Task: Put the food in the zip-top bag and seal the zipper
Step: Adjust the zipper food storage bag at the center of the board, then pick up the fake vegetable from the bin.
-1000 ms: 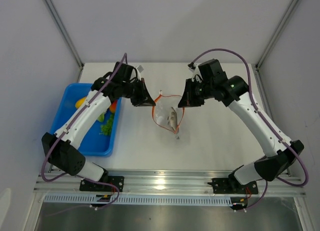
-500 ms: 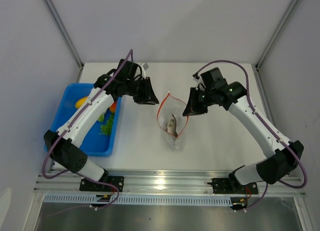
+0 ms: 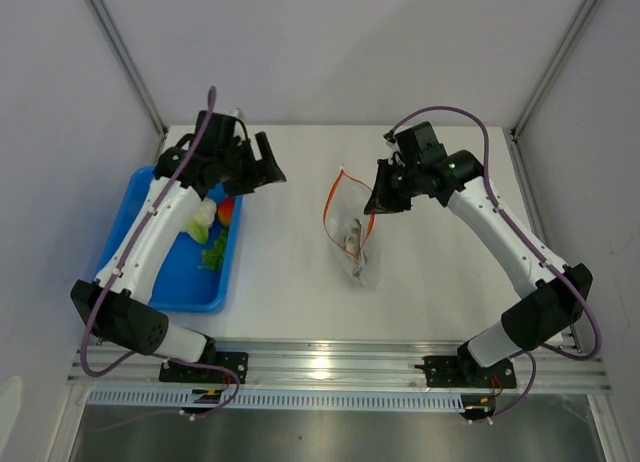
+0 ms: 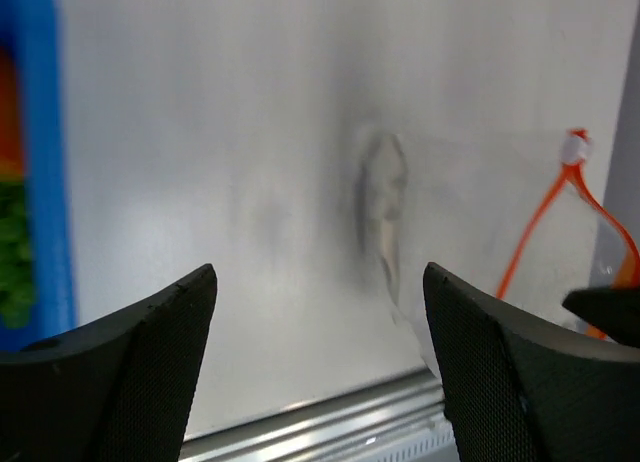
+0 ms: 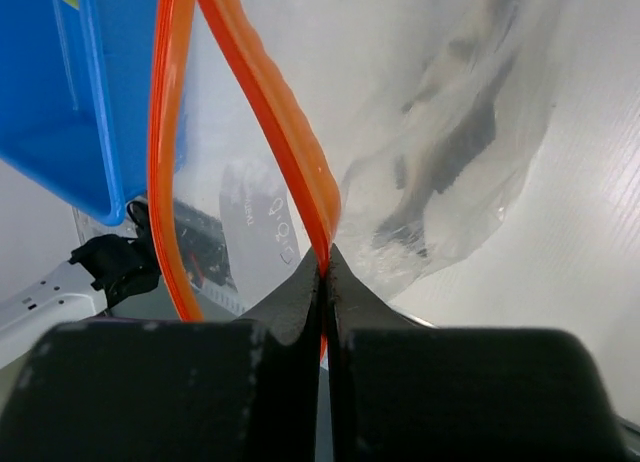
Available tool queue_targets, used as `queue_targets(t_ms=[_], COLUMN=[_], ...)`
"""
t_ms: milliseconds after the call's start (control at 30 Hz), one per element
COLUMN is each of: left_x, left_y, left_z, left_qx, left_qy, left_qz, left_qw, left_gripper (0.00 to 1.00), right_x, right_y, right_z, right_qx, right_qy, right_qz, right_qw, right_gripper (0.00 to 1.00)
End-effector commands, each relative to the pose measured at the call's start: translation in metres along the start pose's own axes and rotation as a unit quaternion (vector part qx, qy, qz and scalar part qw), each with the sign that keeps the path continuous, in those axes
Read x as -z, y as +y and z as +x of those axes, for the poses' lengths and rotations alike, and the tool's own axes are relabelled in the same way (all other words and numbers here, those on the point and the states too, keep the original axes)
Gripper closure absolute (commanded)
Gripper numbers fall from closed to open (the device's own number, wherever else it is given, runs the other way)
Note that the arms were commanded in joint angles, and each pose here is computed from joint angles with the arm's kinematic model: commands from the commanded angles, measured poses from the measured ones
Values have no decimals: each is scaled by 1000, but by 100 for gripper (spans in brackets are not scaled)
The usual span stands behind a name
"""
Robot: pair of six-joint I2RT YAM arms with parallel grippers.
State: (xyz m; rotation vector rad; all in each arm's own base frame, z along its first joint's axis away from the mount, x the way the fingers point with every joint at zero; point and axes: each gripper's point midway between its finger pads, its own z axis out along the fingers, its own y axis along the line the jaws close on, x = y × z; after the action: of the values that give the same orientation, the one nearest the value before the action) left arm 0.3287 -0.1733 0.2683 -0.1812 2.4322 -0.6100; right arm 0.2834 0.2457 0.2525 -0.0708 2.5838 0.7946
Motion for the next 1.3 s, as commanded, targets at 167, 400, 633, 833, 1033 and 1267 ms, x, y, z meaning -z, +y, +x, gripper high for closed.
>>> queue_targets(t_ms=[167, 400, 633, 833, 1033, 1267], left_x=[8, -9, -24, -32, -51, -65], left_y=[157, 227, 269, 287, 301, 314], left_z=[-33, -28, -12, -24, -29, -20], left_qx=[106, 257, 371, 431, 477, 507], left_qy=[-72, -84, -118, -177, -176, -162], left_qz=[-213, -243, -231, -199, -179, -185], left_qw=[969, 932, 892, 862, 842, 826], left_gripper=[21, 16, 4, 1, 1, 1], right_x=[-10, -21, -23, -24, -29, -33], right_y=[-9, -18, -21, -27, -34, -41], right_z=[-13, -11, -10, -16, -21, -26], right_qx=[12, 8, 16, 9, 1, -4], right_qy=[3, 24, 32, 32, 37, 42], right_qz=[13, 11, 10, 6, 9, 12], right_qw=[1000, 1000, 999, 999, 999, 999], right_gripper=[100, 100, 100, 100, 100, 100])
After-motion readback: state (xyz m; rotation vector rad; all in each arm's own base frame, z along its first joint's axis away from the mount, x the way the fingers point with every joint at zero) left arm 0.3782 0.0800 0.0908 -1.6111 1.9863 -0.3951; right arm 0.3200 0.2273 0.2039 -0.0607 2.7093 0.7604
